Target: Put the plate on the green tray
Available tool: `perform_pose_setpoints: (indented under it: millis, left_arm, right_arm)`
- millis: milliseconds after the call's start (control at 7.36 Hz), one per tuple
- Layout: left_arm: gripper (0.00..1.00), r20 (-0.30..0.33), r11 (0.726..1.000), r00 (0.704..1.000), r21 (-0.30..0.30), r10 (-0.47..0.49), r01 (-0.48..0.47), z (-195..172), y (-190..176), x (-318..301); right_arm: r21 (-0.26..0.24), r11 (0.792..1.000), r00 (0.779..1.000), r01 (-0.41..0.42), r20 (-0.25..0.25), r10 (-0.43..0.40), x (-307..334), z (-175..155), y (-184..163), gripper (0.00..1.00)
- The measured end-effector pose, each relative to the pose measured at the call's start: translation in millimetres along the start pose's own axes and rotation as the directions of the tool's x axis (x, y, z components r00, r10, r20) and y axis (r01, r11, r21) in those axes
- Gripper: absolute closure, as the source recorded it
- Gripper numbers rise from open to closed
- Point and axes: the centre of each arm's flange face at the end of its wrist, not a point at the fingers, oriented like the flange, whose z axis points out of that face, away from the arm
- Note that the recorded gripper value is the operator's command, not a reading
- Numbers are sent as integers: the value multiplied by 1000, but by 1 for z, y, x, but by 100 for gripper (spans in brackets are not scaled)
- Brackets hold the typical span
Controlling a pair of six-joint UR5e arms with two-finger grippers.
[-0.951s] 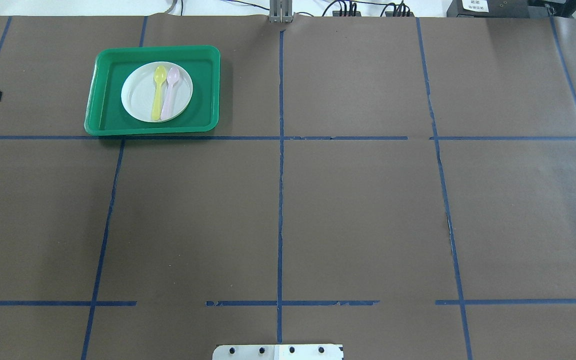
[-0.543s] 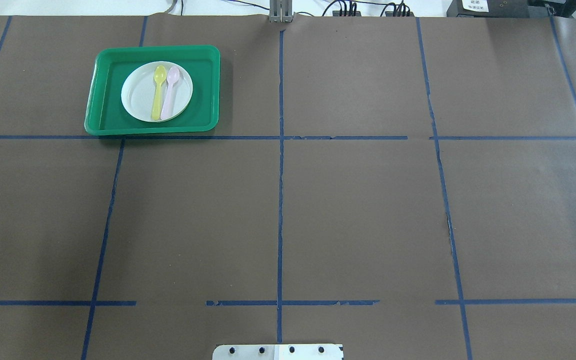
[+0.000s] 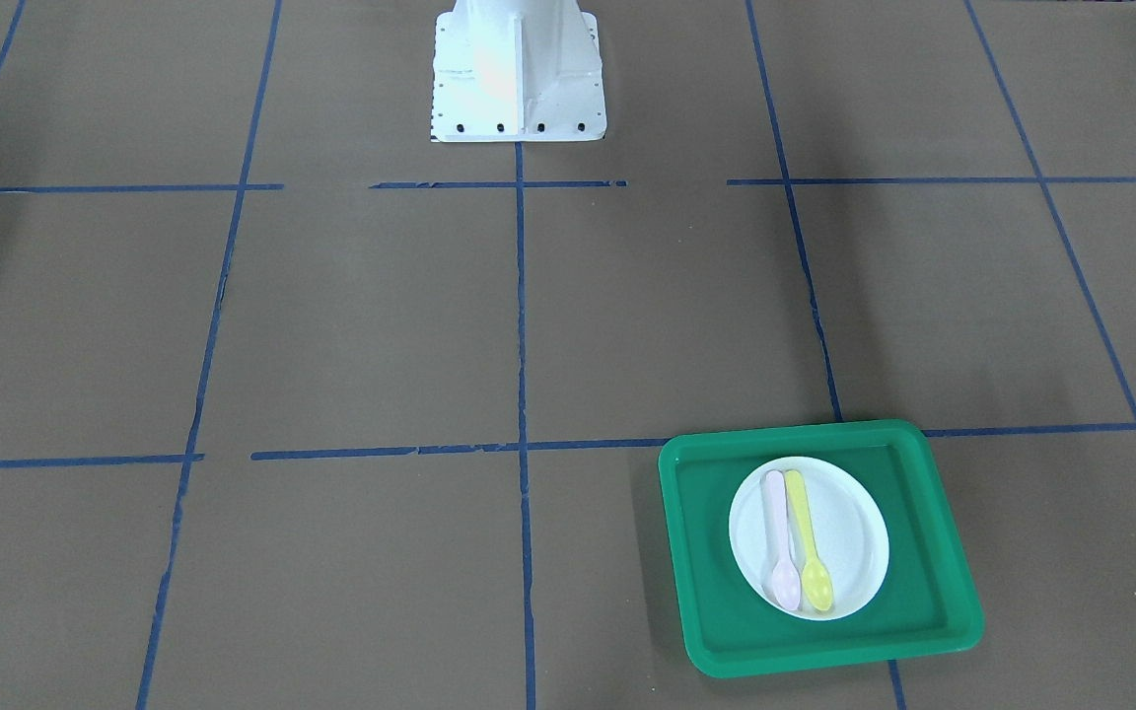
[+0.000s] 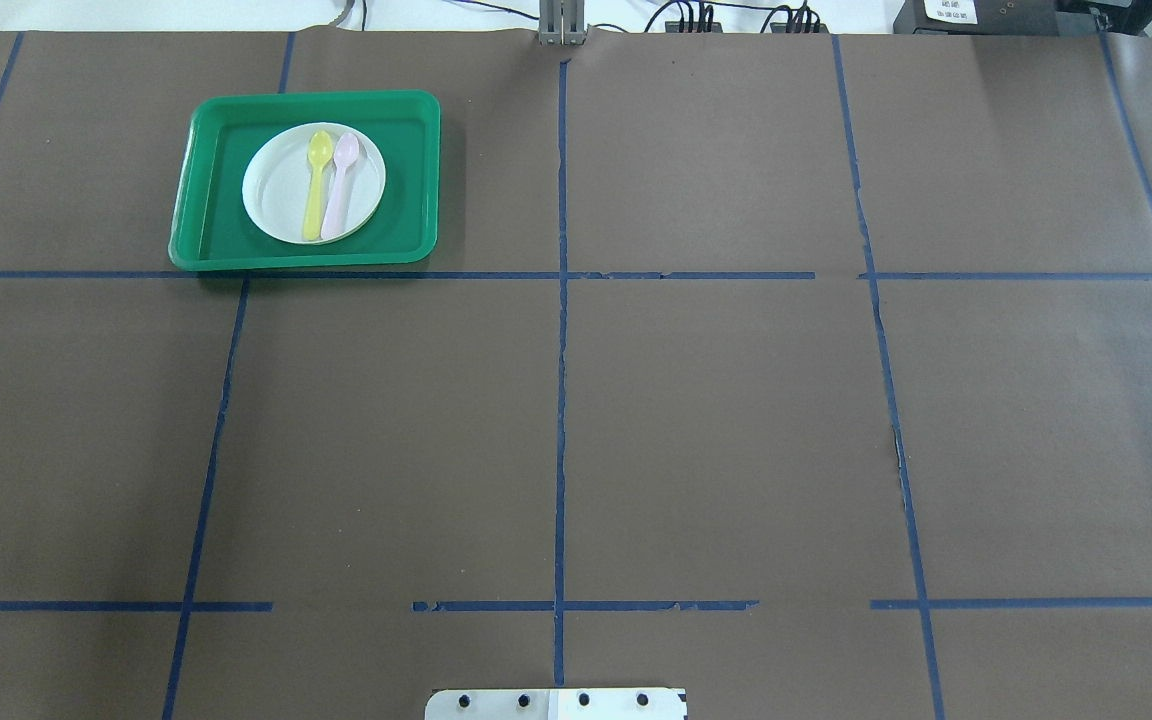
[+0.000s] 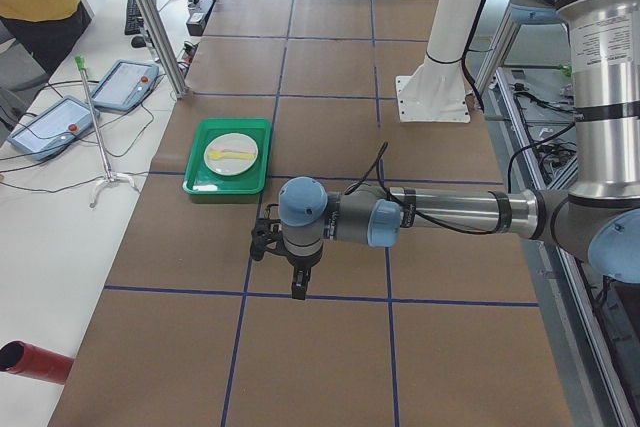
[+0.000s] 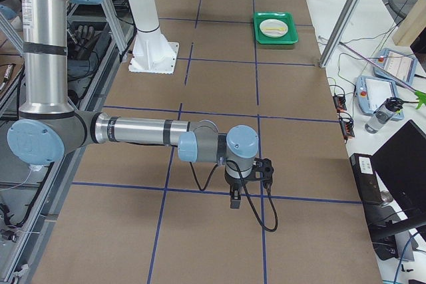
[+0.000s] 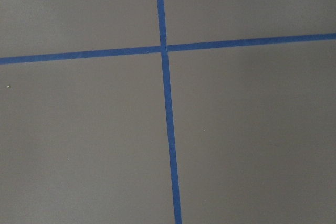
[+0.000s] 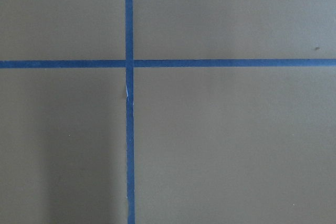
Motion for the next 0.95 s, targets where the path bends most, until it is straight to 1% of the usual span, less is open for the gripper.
perform_pose_setpoints:
  millis: [543, 951]
  left_arm:
    - [0, 10, 1000, 1000, 28, -9, 9, -10, -2, -10]
    - [0, 12, 1000, 1000, 29, -9, 9, -11, -3, -10]
  right_arm:
    - [0, 1000, 1000, 0, 0, 0, 0, 0, 0, 0]
    - [0, 1000, 1000, 0, 1, 0, 0, 0, 0, 0]
